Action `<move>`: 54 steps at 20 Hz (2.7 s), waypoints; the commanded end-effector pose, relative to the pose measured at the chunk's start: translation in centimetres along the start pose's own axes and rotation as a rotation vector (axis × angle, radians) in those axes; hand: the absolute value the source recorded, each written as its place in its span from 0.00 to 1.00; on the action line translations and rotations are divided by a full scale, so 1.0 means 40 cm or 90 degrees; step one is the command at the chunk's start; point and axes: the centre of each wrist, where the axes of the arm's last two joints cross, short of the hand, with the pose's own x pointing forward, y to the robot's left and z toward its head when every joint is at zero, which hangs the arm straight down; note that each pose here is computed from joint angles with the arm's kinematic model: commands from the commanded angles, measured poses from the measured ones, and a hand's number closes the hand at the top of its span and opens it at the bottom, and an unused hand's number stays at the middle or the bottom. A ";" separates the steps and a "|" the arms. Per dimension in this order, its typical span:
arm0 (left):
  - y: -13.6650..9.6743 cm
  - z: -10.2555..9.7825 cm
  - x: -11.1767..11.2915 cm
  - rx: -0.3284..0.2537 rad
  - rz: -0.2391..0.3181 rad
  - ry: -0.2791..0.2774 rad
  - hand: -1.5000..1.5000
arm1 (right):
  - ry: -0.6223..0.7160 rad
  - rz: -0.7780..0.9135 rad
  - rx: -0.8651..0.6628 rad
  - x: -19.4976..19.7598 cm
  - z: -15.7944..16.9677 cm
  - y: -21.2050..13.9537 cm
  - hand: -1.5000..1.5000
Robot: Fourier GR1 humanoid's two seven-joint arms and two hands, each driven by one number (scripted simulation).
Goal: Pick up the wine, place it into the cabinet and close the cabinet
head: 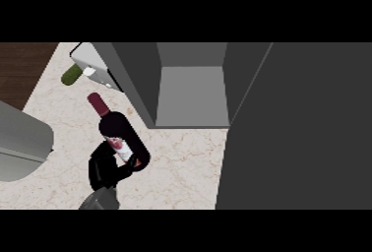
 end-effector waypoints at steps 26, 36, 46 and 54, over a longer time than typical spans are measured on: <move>-0.217 0.071 0.169 -0.270 0.056 0.116 1.00 | -0.013 -0.016 0.009 0.023 0.012 -0.023 0.00; -0.316 0.121 0.140 -0.210 0.063 0.151 1.00 | -0.007 -0.009 0.007 0.011 0.035 -0.030 0.00; -0.319 0.059 0.046 -0.194 0.038 0.151 1.00 | -0.009 -0.015 -0.001 -0.005 -0.015 -0.018 0.00; -0.380 0.018 0.041 -0.209 0.044 0.124 1.00 | -0.003 -0.020 0.011 -0.020 -0.034 -0.036 0.00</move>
